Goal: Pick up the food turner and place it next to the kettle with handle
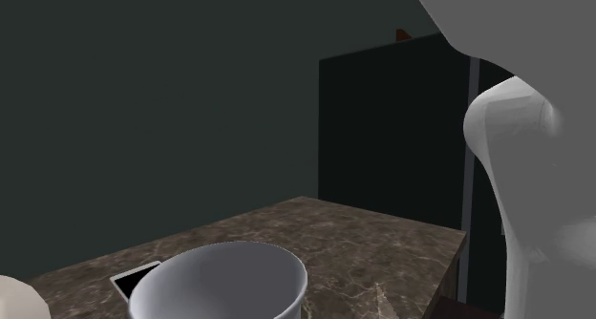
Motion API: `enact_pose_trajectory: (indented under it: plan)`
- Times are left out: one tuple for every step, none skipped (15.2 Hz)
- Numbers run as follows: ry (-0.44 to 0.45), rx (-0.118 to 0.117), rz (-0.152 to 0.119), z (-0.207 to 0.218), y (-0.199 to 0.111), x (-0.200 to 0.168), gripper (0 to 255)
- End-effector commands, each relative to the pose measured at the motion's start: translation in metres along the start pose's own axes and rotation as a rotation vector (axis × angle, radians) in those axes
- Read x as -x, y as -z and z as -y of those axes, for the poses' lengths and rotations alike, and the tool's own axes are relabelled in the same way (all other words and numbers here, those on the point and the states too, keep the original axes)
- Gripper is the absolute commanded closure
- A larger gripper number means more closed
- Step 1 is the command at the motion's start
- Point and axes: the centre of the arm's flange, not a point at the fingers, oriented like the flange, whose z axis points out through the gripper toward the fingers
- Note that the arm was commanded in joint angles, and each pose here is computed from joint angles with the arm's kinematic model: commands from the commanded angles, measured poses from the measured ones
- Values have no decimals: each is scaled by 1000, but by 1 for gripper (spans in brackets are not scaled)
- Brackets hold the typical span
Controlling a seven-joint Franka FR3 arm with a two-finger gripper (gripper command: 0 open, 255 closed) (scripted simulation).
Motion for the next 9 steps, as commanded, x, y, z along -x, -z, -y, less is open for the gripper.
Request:
enact_pose_trajectory:
  plan:
    - [0, 0, 0, 0, 0, 0, 0]
    - [0, 0, 0, 0, 0, 0, 0]
    - [0, 0, 0, 0, 13, 0, 0]
    - [0, 0, 0, 0, 26, 0, 0]
    - [0, 0, 0, 0, 40, 0, 0]
    - [0, 0, 0, 0, 50, 0, 0]
    - [0, 0, 0, 0, 50, 0, 0]
    - [0, 0, 0, 0, 50, 0, 0]
    - [0, 0, 0, 0, 50, 0, 0]
